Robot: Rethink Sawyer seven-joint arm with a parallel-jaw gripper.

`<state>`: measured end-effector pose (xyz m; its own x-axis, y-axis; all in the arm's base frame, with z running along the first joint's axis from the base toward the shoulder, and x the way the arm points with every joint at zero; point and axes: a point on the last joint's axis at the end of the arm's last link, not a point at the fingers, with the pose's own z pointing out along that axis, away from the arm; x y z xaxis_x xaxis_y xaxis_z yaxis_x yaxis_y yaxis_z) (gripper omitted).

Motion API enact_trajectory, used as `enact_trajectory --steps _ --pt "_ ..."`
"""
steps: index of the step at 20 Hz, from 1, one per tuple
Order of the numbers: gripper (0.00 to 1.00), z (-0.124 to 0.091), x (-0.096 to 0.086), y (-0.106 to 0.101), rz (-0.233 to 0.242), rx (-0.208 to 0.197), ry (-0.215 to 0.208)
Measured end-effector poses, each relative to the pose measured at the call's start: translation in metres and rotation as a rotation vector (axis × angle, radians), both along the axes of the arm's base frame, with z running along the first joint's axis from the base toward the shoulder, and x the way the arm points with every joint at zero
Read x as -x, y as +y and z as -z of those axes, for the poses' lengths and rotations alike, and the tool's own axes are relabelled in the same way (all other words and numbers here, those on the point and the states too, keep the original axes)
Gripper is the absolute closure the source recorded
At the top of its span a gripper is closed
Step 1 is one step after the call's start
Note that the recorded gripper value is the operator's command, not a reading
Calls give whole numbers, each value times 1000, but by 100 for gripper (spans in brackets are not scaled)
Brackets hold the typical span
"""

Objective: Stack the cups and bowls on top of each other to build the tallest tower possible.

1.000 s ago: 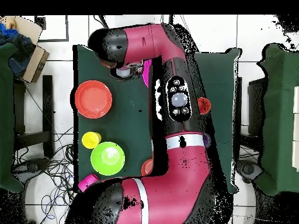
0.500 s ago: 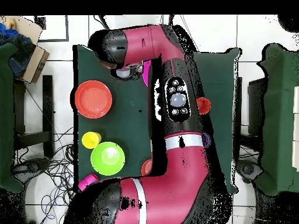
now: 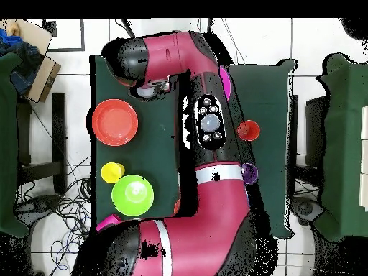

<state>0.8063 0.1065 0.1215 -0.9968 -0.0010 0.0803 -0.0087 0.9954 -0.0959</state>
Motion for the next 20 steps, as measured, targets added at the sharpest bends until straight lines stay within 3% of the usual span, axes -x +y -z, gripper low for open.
enact_trajectory --steps 9,20 --pt "0 13 6 15 -18 -4 19" --pt "0 34 12 16 -18 -9 48"
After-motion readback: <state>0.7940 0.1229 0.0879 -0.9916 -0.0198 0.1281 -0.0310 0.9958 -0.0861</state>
